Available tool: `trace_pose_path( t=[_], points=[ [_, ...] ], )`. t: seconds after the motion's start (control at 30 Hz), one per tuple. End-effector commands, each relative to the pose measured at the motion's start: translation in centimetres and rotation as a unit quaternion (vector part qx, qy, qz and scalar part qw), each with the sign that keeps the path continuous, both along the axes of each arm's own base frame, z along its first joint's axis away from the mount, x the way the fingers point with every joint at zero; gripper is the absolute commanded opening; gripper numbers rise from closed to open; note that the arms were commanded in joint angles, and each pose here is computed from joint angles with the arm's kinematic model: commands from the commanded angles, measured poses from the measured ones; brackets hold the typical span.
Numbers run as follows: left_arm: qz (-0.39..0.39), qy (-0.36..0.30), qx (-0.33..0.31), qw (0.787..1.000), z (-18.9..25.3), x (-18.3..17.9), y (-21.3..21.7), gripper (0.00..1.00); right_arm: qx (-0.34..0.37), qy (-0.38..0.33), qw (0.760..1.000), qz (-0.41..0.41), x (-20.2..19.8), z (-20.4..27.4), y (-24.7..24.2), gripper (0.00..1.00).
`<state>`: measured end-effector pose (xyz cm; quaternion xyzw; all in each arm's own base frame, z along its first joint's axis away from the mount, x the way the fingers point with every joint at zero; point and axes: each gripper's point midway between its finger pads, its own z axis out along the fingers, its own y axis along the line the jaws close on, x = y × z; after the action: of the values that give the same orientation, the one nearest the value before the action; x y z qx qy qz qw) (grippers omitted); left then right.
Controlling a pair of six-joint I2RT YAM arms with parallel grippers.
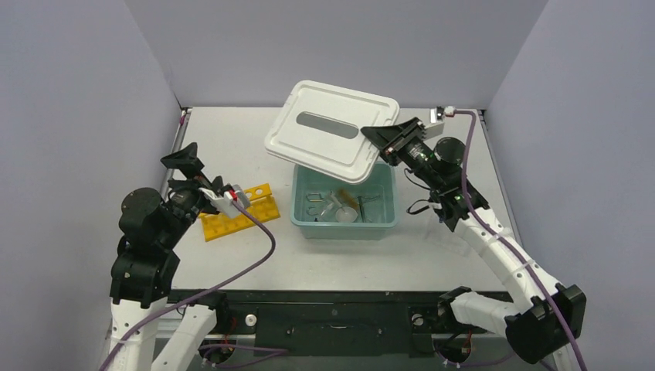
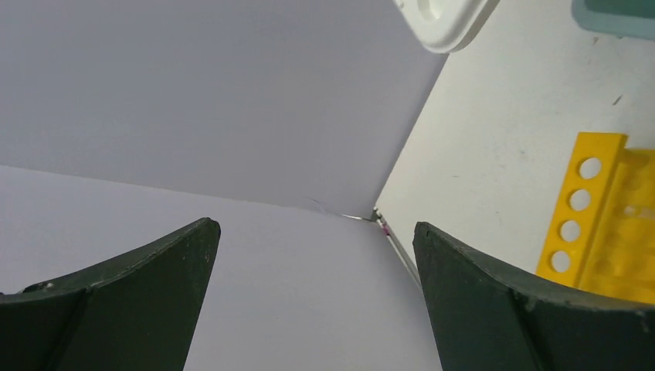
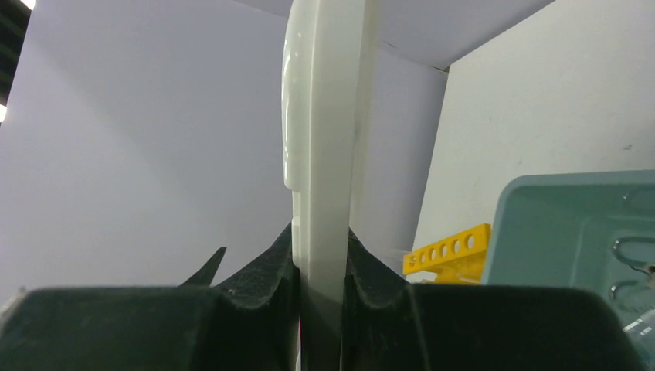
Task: Organize the chemistry lab equipment
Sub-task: Close the lid of the storage box.
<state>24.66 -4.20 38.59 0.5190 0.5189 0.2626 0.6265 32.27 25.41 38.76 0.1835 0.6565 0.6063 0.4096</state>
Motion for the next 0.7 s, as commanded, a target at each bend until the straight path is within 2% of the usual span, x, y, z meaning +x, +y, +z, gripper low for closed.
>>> trace_pose_path(
  t=[0.0, 0.1, 0.17, 0.3, 0.43, 0.5, 0.57, 0.67],
  points=[
    [0.014, 0.138, -0.116, 0.984, -2.7, -1.4, -0.7, 0.97, -0.013, 0.000, 1.000, 0.010, -2.3, -1.2, -2.6, 0.00],
    [0.012, 0.201, -0.171, 0.965, -3.9, -2.0, -1.6, 0.97, -0.020, 0.010, 1.000, 0.010, -3.4, -2.7, -3.8, 0.00],
    [0.022, 0.250, -0.227, 0.941, -4.9, -2.4, -2.3, 0.97, -0.025, 0.018, 0.999, 0.013, -4.0, -3.8, -4.1, 0.00],
    [0.037, 0.337, -0.340, 0.877, -6.3, -2.8, -4.3, 0.97, -0.027, 0.032, 0.999, 0.023, -5.0, -5.7, -4.3, 0.00],
    [0.039, 0.397, -0.401, 0.825, -7.5, -3.3, -6.0, 0.96, -0.030, 0.040, 0.998, 0.029, -5.7, -7.0, -4.4, 0.00],
    [0.042, 0.417, -0.416, 0.807, -8.1, -3.5, -6.4, 0.96, -0.035, 0.047, 0.998, 0.028, -5.9, -7.8, -4.6, 0.00],
    [0.045, 0.426, -0.423, 0.798, -8.5, -3.6, -6.6, 0.97, -0.040, 0.055, 0.997, 0.025, -5.9, -8.8, -5.0, 0.00],
    [0.054, 0.416, -0.429, 0.800, -8.8, -3.3, -6.3, 0.97, -0.057, 0.073, 0.996, 0.019, -5.6, -10.6, -5.7, 0.00]
  ],
)
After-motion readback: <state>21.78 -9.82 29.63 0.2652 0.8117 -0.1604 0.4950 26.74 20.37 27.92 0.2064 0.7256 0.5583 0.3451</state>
